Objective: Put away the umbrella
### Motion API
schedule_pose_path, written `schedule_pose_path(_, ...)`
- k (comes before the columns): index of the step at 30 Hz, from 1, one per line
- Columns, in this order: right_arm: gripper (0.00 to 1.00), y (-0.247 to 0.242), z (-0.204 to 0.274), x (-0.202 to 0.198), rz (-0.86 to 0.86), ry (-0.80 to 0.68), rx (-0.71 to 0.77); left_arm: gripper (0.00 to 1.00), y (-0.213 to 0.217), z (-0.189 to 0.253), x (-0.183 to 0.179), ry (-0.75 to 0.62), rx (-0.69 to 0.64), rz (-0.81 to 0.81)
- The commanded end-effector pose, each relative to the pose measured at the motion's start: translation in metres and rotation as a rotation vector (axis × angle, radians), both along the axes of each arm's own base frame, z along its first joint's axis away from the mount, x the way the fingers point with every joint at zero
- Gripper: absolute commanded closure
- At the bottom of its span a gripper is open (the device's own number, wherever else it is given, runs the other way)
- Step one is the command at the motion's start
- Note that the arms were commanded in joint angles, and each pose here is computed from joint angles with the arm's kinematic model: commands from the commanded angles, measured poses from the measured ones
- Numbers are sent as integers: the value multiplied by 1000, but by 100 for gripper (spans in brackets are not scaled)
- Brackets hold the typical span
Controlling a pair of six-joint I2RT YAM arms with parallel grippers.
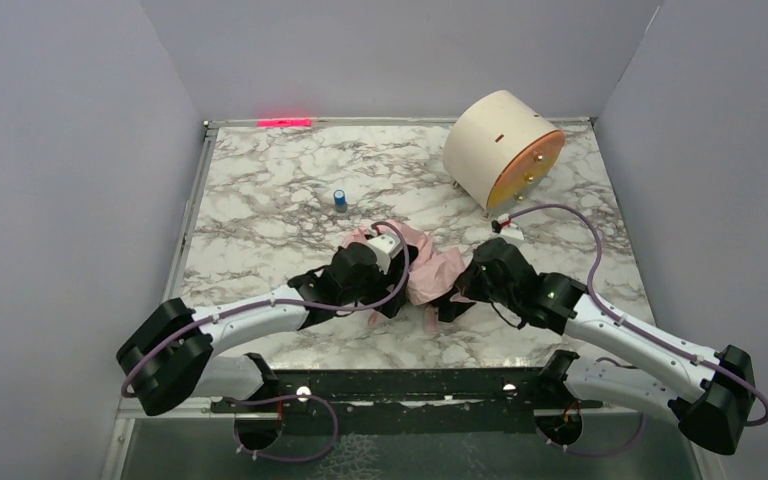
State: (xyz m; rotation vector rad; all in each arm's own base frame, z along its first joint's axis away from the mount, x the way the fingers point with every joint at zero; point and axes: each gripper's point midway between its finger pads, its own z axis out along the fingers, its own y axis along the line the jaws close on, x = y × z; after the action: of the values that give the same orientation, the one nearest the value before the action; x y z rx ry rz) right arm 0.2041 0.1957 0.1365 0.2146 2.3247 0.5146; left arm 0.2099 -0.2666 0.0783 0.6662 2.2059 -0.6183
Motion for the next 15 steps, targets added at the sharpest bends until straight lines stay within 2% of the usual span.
schedule_pose_path(1, 100, 9, 7, -2, 34, -15, 46, 1, -21, 7, 16, -57, -43, 35)
schedule_pose_path(5, 99, 12, 5, -4, 42, -1, 67, 4, -33, -12, 20, -65, 22, 4)
schedule_pose_path(10, 100, 6, 3, -6, 20, 13, 54, 17, -22, -44, 23, -48, 196, 16)
schedule_pose_path(15, 100, -17, 3, -5, -52, 24, -52, 44, -12, -46, 28, -63, 247, 59)
